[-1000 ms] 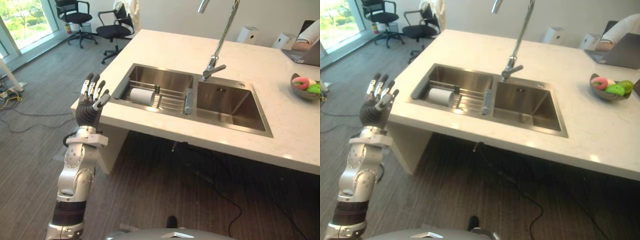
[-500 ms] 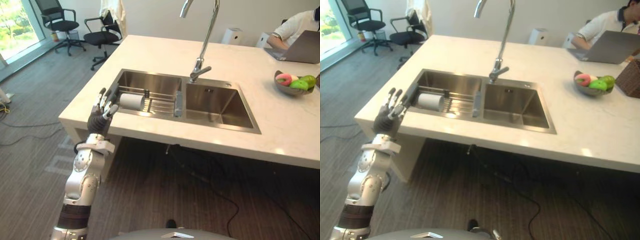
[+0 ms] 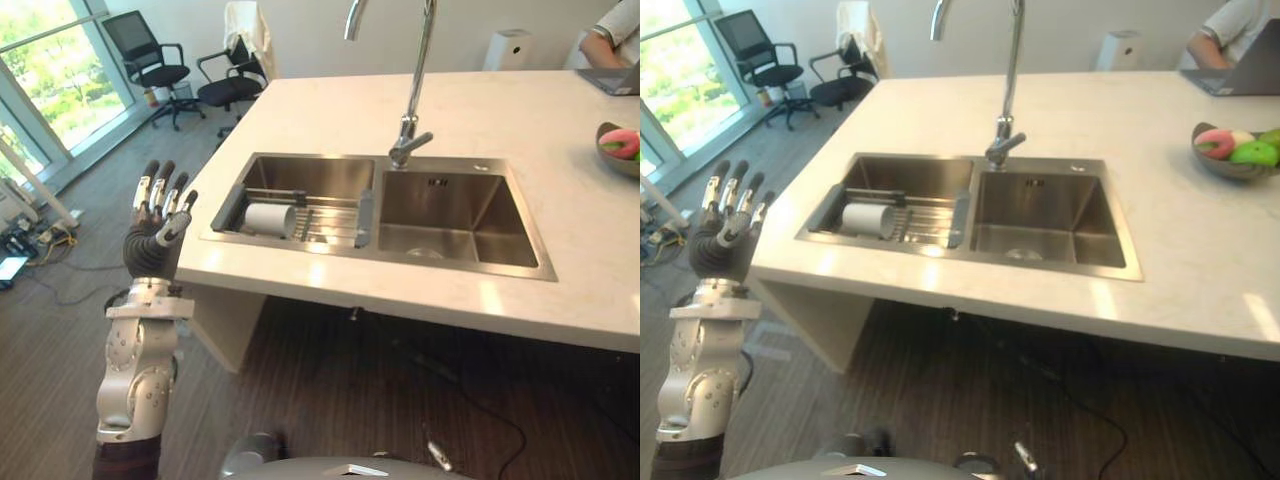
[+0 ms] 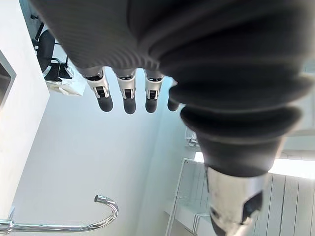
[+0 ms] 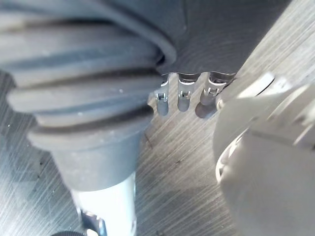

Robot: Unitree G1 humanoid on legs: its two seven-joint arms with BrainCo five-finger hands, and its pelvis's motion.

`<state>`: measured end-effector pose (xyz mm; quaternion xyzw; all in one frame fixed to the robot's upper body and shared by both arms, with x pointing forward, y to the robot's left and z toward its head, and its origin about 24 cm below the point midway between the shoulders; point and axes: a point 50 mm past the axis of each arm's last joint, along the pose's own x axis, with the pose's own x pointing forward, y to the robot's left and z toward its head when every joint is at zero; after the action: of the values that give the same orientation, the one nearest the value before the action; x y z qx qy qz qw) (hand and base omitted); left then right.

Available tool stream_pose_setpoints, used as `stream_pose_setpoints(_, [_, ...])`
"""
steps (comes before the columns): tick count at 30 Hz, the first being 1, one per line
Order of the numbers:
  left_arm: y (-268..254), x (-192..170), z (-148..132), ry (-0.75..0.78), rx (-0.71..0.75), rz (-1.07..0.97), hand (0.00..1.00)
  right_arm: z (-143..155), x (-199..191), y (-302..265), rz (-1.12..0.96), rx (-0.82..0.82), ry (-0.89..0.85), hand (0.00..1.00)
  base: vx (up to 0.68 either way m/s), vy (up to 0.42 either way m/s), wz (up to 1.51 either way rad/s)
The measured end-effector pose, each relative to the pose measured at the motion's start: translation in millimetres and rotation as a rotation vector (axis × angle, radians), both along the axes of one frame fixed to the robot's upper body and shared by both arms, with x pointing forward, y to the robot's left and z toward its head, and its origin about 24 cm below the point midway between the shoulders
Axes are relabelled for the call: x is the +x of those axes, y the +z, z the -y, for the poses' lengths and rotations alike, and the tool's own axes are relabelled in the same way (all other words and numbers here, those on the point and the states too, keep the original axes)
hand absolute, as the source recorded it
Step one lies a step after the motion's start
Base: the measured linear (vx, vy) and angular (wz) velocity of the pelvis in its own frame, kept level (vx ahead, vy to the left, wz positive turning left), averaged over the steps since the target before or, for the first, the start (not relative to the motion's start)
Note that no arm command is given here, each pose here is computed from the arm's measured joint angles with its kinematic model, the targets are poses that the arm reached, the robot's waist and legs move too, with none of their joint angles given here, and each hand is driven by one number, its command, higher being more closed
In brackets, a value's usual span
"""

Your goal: Walk over to the sink, pick up the cup, carry it to the dishwasher, place the cup inside the dishwasher, then close the dishwasher door

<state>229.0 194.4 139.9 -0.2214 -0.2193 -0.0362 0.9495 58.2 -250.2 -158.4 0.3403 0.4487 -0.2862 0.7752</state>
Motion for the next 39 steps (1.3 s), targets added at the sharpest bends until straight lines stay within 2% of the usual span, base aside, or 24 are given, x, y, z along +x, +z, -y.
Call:
stream_pose_setpoints(4, [-1, 0, 0, 0.006, -0.005, -0.006, 0.0, 7, 5, 3, 0.009, -0.015, 0.005, 0.0, 0.25, 0.216, -0.44])
stream_pose_setpoints(7, [-3, 1, -3, 0.011, 0.0, -0.014, 0.0, -3, 0, -1, -0.012, 0.025, 0.004, 0.0, 0.28, 0.288, -0.49])
stream_pose_setpoints(11, [-7, 8, 0, -0.021, 0.006, -0.035, 0.0, -15, -35, -8, -0.09, 0.068, -0.076, 0.0, 0.26, 0.173, -0.01])
stream_pose_setpoints(15, [-1, 13, 11, -0.108, 0.058, -0.01, 0.0, -12, -47, -8, -0.09, 0.04, -0.137, 0.0, 0.27, 0.057, 0.2])
stream_pose_setpoints(21, [6, 22, 11, -0.135, 0.12, 0.003, 0.0, -45, -30, -13, -0.043, 0.113, -0.122, 0.0, 0.28, -0.188, -0.11])
stream_pose_setpoints(23, [3, 22, 20, -0.156, 0.097, 0.003, 0.0, -39, -27, -11, -0.046, 0.094, -0.07, 0.0, 0.24, -0.245, -0.28])
stream_pose_setpoints(27, [3, 21, 29, -0.197, 0.105, 0.013, 0.0, -32, -31, -11, -0.064, 0.103, -0.09, 0.0, 0.16, -0.155, -0.23])
stream_pose_setpoints(32, [1, 22, 38, -0.239, 0.133, 0.002, 0.0, -23, -39, -9, -0.036, 0.133, -0.345, 0.0, 0.03, -0.007, -0.11])
stream_pose_setpoints(36, [-1, 23, 36, -0.197, 0.187, -0.01, 0.0, -22, -46, -9, -0.034, 0.128, -0.394, 0.0, -0.05, 0.06, 0.05])
stream_pose_setpoints(39, [-4, 25, 31, -0.139, 0.281, -0.018, 0.0, -20, -49, -9, -0.015, 0.127, -0.397, 0.0, -0.09, 0.064, 0.16])
